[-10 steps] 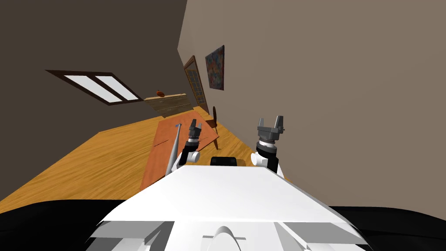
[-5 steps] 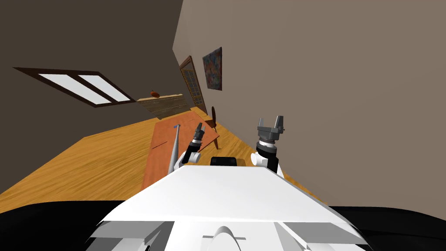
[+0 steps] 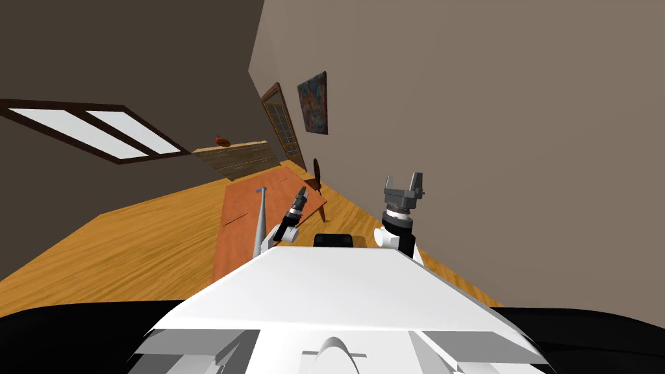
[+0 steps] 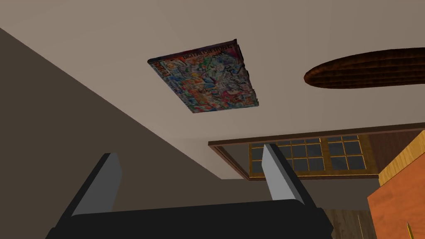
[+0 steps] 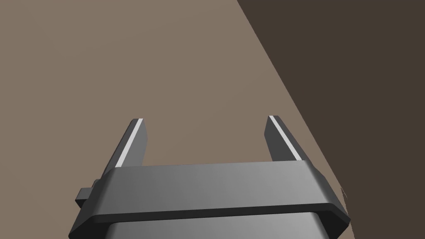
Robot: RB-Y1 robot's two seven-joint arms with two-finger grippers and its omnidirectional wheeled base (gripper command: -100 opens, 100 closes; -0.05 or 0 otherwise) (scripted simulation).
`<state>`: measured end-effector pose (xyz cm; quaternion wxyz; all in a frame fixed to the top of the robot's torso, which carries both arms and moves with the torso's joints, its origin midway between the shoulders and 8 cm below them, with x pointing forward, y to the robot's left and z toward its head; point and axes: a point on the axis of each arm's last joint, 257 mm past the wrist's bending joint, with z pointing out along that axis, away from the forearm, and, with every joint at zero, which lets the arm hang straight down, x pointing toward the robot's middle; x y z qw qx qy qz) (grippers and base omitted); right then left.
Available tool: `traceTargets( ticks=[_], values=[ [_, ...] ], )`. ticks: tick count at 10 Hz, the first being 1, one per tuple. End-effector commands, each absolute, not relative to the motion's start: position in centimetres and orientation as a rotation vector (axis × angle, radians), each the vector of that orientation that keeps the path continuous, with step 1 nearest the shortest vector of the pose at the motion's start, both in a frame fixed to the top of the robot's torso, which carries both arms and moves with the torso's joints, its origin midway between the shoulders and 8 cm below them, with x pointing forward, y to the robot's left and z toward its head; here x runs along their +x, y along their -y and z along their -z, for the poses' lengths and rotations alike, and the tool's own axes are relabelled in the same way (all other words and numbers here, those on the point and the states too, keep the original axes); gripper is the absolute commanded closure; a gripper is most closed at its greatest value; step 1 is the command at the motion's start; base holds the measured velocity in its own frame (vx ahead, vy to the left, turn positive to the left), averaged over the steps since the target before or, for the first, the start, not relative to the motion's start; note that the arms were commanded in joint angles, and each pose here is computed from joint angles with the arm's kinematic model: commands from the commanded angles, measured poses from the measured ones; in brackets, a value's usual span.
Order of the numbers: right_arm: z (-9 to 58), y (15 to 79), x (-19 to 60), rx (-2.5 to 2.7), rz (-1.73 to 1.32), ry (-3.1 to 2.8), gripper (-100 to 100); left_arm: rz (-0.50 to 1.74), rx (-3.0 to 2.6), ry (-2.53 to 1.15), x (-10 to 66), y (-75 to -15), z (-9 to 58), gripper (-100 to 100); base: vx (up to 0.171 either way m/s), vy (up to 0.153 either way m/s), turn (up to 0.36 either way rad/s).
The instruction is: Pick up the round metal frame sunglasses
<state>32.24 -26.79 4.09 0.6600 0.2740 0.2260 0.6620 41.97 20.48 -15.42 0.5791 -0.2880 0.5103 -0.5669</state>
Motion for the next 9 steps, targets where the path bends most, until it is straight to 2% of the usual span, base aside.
traceTargets(
  ticks=[1,9],
  values=[
    [-4.1,26.8,32.2,0.620,-1.498,-0.511,0,1.314,-0.658,-1.254,42.5,-20.3,17.2,-100,-0.043,0.047,-0.153],
    [-4.1,26.8,32.2,0.620,-1.498,-0.511,0,1.183,-0.649,-1.535,42.7,-22.2,27.5,-100,-0.035,0.047,-0.123]
  ],
)
